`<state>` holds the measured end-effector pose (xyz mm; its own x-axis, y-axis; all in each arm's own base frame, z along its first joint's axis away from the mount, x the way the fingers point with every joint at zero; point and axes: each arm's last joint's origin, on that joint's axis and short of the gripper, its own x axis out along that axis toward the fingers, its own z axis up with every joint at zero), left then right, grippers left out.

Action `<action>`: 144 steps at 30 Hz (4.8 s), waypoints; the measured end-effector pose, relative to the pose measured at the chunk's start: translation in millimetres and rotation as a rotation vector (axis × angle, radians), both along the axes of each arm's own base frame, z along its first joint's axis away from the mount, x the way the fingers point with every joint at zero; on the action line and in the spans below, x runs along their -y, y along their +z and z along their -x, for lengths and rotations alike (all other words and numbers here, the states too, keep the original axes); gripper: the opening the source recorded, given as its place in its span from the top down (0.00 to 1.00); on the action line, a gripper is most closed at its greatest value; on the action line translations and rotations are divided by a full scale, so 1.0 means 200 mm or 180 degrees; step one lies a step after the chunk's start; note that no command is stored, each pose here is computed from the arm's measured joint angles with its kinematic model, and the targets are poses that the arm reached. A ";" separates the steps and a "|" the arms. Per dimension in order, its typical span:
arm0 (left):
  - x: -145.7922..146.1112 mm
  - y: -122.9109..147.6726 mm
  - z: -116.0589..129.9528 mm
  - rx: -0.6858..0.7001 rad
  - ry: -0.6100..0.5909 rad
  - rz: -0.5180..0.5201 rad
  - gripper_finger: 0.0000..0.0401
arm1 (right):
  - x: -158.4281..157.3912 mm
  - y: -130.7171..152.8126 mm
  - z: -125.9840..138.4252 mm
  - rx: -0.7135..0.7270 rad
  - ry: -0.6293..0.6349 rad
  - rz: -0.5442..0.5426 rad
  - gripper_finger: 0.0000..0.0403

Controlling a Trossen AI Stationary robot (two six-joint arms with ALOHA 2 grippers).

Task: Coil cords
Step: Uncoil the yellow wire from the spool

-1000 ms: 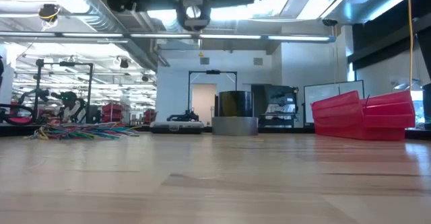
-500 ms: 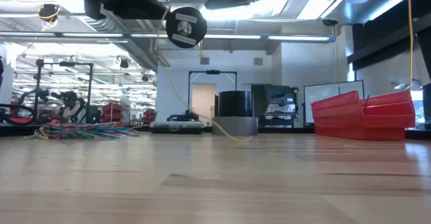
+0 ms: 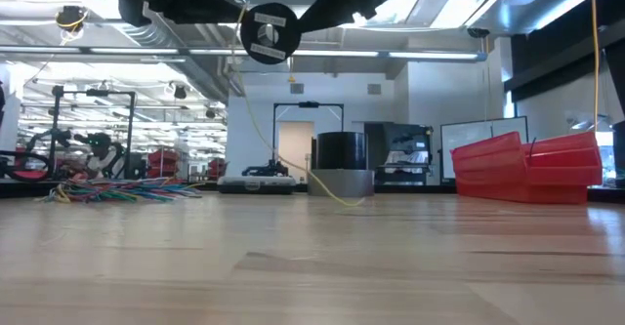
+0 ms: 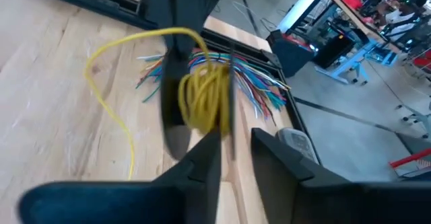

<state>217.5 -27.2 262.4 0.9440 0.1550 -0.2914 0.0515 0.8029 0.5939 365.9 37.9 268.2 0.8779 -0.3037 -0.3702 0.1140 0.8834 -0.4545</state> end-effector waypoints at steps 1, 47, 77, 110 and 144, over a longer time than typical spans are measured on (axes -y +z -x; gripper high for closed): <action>0.00 0.00 0.00 -0.0004 -0.0007 -0.0022 0.99 | 0.00 0.00 0.00 -0.0008 0.0003 0.0007 0.81; -0.24 -0.06 -0.09 0.0432 0.1382 0.1203 0.70 | 0.15 -0.04 0.03 -0.0081 -0.1519 0.0479 0.99; -0.43 -0.31 -0.22 -0.0101 0.1856 0.0959 0.99 | 0.13 0.00 -0.01 0.0316 -0.1077 0.0081 1.00; -0.18 0.05 0.19 0.0063 0.2864 0.0210 0.99 | 0.23 -0.05 0.02 -0.0001 -0.1422 0.0151 1.00; -0.27 -0.06 -0.10 -0.1289 0.1703 0.1603 0.63 | 0.24 0.14 0.02 0.0624 -0.1409 0.0552 1.00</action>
